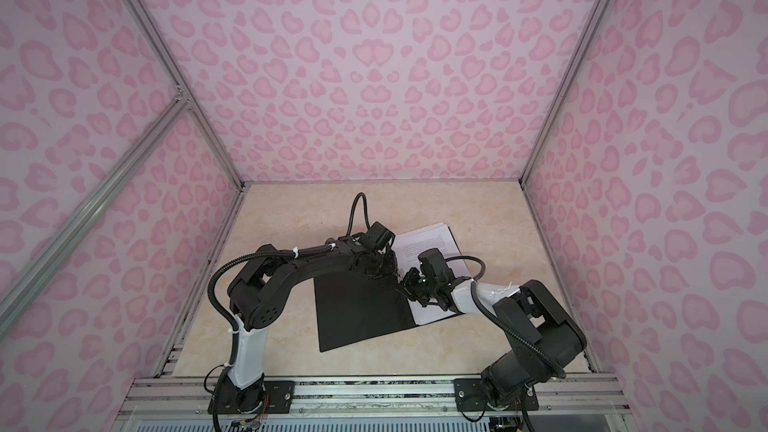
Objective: Put the files into the folder
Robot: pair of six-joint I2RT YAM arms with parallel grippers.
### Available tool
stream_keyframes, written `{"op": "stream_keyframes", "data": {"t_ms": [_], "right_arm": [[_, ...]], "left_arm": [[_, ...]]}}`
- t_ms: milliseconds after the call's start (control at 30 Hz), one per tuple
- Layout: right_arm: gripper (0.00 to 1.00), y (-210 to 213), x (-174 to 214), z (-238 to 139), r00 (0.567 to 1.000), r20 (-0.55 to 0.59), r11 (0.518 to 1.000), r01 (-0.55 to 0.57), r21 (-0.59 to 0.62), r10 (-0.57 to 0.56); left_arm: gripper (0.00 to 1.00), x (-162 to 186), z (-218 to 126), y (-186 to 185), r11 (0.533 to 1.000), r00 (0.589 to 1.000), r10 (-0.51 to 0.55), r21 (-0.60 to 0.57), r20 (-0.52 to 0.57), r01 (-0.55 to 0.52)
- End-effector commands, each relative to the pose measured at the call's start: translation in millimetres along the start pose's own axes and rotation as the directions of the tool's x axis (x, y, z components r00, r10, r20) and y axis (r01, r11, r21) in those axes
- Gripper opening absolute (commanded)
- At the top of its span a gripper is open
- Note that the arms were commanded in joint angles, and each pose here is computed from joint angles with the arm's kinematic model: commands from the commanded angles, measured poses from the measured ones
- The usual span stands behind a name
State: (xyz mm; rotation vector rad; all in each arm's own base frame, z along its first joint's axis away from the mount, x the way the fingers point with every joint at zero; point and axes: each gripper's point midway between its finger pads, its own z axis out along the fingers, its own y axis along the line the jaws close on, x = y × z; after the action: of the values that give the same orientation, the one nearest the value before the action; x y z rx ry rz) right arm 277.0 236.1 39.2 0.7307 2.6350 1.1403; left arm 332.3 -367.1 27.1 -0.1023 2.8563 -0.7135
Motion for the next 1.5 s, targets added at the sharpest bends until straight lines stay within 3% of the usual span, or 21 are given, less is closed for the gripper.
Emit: {"op": "stream_keyframes", "data": {"t_ms": [0,467,767,1467], "right_arm": [[0.00,-29,1,1,0.999,0.013,0.994,-0.033,0.102,0.031],[0.00,-24,0,6,1.000,-0.004,0.996,-0.021,0.081,0.022],[0.00,-17,-9,19,1.000,-0.007,0.995,0.000,0.097,0.000],[0.00,-78,-14,25,0.999,0.032,0.957,-0.041,0.288,0.033]], "left_arm": [[0.21,-2,5,1,1.000,1.000,-0.014,-0.017,0.000,0.014],[0.03,-5,7,10,0.996,1.000,-0.016,-0.086,0.000,0.016],[0.03,-25,4,50,0.985,1.000,-0.024,-0.171,0.013,0.026],[0.03,-20,10,72,0.981,0.999,-0.047,-0.190,-0.013,0.044]]}}
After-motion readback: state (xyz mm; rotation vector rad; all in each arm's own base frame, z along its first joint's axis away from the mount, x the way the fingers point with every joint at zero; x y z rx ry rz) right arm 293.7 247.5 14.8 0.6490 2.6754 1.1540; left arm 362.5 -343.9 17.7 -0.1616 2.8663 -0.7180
